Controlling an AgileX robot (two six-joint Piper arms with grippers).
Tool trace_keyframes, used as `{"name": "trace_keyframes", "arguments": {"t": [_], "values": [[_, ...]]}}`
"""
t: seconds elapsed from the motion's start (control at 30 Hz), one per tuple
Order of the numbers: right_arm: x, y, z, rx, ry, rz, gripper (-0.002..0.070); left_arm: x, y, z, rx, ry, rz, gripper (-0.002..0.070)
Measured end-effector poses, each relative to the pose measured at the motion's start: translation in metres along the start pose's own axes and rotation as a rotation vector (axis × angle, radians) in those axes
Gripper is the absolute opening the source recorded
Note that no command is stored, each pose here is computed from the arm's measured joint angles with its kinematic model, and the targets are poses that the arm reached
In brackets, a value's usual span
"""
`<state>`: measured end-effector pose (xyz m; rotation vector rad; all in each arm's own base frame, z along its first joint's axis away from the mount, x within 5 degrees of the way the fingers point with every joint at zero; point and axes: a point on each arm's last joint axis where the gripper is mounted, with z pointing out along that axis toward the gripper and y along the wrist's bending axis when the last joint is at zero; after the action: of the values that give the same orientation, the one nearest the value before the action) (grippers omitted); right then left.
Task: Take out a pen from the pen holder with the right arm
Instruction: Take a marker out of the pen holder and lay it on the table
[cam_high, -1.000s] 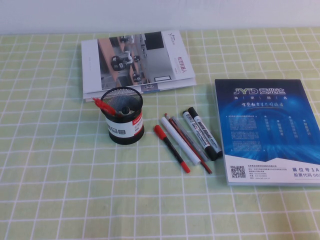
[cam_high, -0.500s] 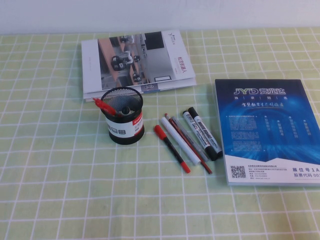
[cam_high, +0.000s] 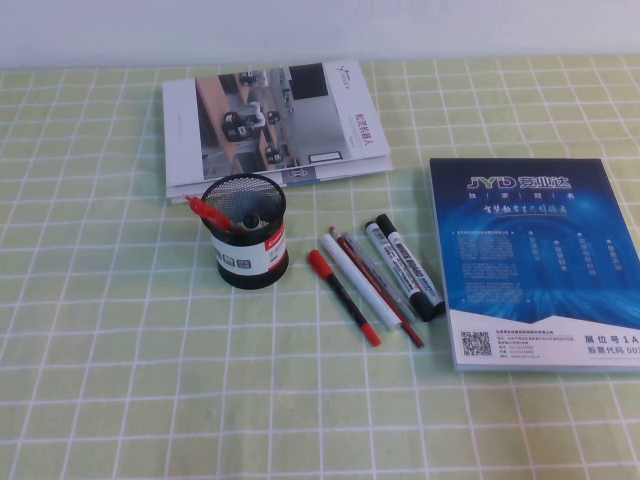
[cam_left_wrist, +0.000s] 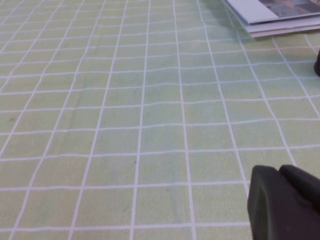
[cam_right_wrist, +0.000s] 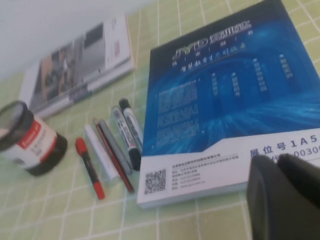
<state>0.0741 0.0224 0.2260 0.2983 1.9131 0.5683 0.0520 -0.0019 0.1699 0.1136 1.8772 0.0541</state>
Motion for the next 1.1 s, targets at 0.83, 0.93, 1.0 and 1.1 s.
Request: {"name": "trace_keyframes", "arguments": {"t": [0.83, 0.93, 1.0, 1.1], "values": [[-0.041, 0.102, 0.108, -0.233, 0.204, -0.427, -0.0012, 0.0, 0.0, 0.0, 0.0, 0.0, 0.0, -0.0005], [-0.025, 0.123, 0.123, -0.306, 0.133, -0.524, -0.0012, 0.0, 0.0, 0.0, 0.0, 0.0, 0.0, -0.0005], [-0.016, 0.135, 0.127, -0.352, 0.079, -0.568, -0.0005, 0.0, 0.0, 0.0, 0.0, 0.0, 0.0, -0.0005], [-0.004, 0.148, 0.132, -0.421, -0.022, -0.624, 0.0045, 0.0, 0.0, 0.0, 0.0, 0.0, 0.0, -0.0005]]}}
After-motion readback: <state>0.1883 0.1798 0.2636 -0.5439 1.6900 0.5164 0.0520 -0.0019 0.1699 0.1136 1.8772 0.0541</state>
